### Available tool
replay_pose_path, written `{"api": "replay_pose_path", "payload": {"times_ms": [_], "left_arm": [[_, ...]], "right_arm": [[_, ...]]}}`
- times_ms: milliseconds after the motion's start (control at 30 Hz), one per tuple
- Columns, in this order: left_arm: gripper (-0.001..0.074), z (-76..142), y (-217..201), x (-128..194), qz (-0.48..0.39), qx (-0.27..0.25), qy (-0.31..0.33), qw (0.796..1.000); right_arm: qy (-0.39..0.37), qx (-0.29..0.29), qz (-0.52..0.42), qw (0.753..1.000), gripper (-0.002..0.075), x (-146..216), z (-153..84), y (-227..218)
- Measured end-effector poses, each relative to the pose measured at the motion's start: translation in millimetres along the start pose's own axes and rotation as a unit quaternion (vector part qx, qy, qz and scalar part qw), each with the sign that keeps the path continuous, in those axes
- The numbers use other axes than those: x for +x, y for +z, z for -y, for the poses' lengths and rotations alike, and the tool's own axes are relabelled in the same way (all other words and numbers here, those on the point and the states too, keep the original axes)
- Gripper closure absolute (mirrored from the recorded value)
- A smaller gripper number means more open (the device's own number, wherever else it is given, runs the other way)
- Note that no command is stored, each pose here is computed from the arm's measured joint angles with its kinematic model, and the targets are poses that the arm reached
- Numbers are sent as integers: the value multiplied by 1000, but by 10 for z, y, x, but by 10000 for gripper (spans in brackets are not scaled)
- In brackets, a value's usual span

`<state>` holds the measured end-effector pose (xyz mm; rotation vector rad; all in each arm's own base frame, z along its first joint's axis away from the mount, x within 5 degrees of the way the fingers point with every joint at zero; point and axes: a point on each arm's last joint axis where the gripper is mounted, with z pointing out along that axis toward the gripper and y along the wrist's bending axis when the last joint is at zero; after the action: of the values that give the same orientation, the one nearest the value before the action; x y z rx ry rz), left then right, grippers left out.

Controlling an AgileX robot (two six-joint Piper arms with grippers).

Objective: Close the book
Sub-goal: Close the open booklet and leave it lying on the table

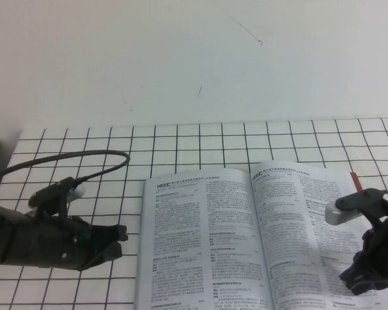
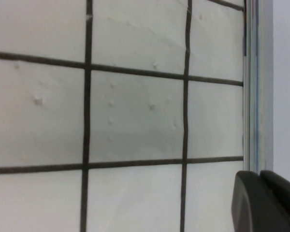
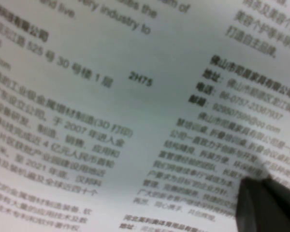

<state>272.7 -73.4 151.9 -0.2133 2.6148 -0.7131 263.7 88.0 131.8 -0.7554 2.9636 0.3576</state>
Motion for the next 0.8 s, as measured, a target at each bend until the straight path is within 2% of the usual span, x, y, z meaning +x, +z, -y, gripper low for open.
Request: {"api": "replay_pose_path", "payload": {"times_ms": [300, 600, 800], "left_arm": [[738, 90, 111, -68, -37, 46, 28, 998], [738, -5, 338, -49, -83, 40, 24, 995], [738, 43, 364, -29, -89, 49, 30, 994]], "right_arm": [[1, -2, 2, 1000, 727, -4, -3, 0], [1, -1, 3, 1000, 727, -5, -2, 0], [0, -4, 5, 1000, 727, -10, -7, 0]]}}
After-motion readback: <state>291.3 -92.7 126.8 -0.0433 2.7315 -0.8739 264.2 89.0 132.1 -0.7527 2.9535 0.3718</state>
